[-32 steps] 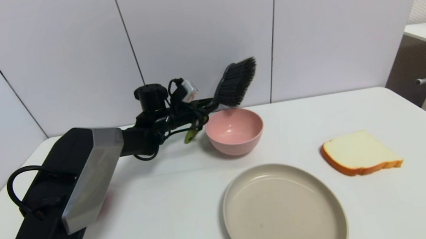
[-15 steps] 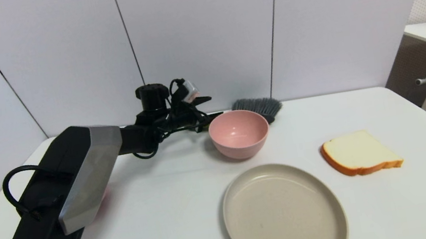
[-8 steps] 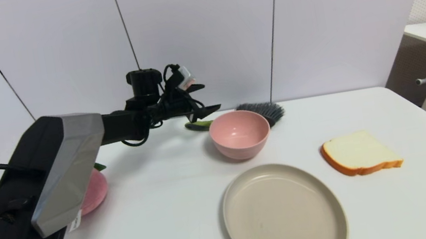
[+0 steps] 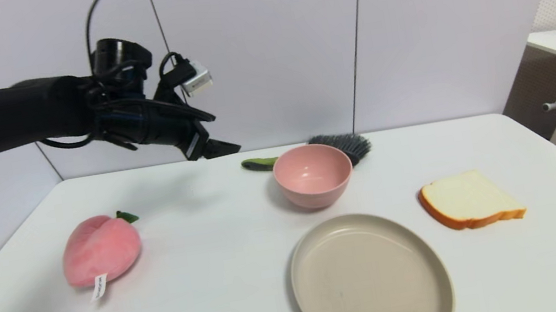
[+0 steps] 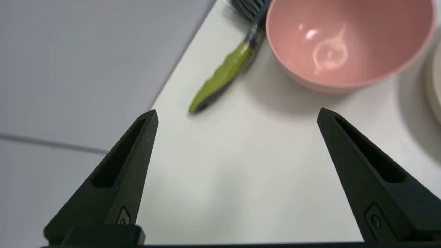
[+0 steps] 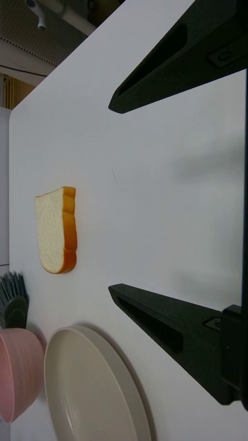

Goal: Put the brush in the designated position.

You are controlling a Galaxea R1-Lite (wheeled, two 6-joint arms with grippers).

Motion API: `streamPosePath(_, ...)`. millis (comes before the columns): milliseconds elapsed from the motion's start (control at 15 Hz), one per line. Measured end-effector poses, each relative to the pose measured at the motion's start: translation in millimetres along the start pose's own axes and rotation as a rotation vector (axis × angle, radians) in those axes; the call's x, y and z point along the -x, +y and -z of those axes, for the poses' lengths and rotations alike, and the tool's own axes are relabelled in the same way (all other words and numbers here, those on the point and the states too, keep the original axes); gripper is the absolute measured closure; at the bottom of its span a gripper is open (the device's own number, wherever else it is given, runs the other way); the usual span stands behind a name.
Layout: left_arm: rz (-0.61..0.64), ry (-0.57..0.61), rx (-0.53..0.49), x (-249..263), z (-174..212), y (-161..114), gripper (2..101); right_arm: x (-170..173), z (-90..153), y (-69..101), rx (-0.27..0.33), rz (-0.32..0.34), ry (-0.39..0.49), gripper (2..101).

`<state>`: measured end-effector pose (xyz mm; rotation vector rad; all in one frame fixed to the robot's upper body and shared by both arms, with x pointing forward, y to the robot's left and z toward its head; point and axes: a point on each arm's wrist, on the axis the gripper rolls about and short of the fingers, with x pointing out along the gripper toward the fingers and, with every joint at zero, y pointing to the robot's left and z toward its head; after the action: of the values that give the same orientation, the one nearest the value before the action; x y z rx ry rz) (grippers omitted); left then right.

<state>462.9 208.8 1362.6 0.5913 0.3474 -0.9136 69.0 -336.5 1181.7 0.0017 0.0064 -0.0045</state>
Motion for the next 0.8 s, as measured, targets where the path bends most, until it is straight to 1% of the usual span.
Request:
streamPosePath(133, -0.029, 0.063, 0.059, 42.1, 5.7, -21.1, 8.7, 0.0, 0.0, 0.0, 0.000, 0.000, 0.000, 4.3)
streamPosePath(333, -0.069, 0.093, 0.196, 106.1, 21.1, -70.9, 7.6, 0.0, 0.0, 0.0, 0.000, 0.001, 0.000, 4.3)
streamPosePath(467, -0.123, 0.062, 0.291, 146.5, 39.5, -109.2, 7.1, 0.0, 0.0, 0.0, 0.000, 0.000, 0.000, 4.3)
streamPosePath(600, -0.217, 0.015, 0.365, 176.8, 67.5, -143.5, 6.7, 0.0, 0.0, 0.0, 0.000, 0.000, 0.000, 4.3)
streamPosePath(800, -0.398, -0.132, 0.419, 212.6, 106.5, -197.2, 6.2, 0.0, 0.0, 0.0, 0.000, 0.000, 0.000, 4.3)
